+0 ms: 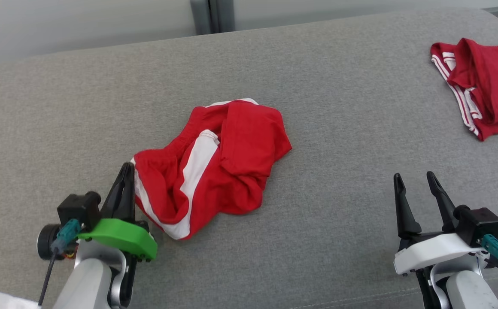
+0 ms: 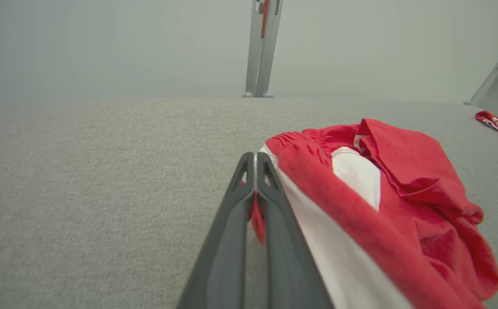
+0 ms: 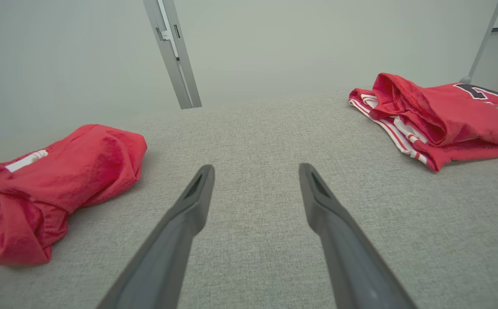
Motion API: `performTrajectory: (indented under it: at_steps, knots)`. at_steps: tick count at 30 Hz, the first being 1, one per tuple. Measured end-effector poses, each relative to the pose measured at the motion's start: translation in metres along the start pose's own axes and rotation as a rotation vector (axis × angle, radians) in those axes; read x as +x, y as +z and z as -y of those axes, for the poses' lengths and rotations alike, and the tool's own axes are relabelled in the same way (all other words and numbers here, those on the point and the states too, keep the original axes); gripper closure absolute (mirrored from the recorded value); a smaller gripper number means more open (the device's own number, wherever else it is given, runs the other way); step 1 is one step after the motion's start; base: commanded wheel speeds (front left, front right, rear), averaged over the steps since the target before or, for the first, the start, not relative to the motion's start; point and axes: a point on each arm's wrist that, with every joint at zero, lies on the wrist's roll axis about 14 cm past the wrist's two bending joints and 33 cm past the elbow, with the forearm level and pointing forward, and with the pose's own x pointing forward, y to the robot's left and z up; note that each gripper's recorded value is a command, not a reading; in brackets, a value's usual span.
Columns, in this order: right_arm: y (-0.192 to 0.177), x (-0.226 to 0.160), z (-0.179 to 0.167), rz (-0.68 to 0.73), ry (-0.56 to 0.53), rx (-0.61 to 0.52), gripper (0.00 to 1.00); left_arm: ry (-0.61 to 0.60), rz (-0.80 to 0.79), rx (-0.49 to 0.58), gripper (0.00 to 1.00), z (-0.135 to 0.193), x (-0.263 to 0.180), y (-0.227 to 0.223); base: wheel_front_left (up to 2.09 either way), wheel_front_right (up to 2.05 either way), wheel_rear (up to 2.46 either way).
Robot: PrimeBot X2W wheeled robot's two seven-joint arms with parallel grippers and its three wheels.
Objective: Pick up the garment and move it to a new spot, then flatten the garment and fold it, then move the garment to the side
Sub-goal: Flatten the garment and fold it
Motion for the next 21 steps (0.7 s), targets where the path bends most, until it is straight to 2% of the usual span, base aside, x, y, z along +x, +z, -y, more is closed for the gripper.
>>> performTrajectory:
  at_steps: [4, 10, 11, 12, 21]
  knots:
    - [-0.003, 0.006, -0.013, -0.008, 0.043, 0.001, 0.0, 0.101, -0.033, -0.045, 1.0, -0.023, -0.033, -0.018, 0.0, 0.0, 0.0]
    - [-0.007, 0.008, -0.025, -0.02, 0.08, 0.002, 0.0, 0.181, -0.087, -0.092, 1.0, -0.036, -0.064, -0.042, 0.0, 0.0, 0.0]
    - [-0.007, 0.009, -0.026, -0.02, 0.085, 0.002, 0.0, 0.186, -0.086, -0.095, 0.73, -0.037, -0.065, -0.042, 0.0, 0.0, 0.0]
    - [-0.007, 0.009, -0.027, -0.021, 0.089, 0.002, 0.0, 0.187, -0.082, -0.095, 0.0, -0.037, -0.066, -0.041, 0.0, 0.0, 0.0]
    - [-0.003, 0.01, -0.043, -0.011, 0.138, -0.002, 0.0, 0.2, 0.076, -0.039, 0.0, -0.046, -0.067, 0.009, 0.0, 0.0, 0.0]
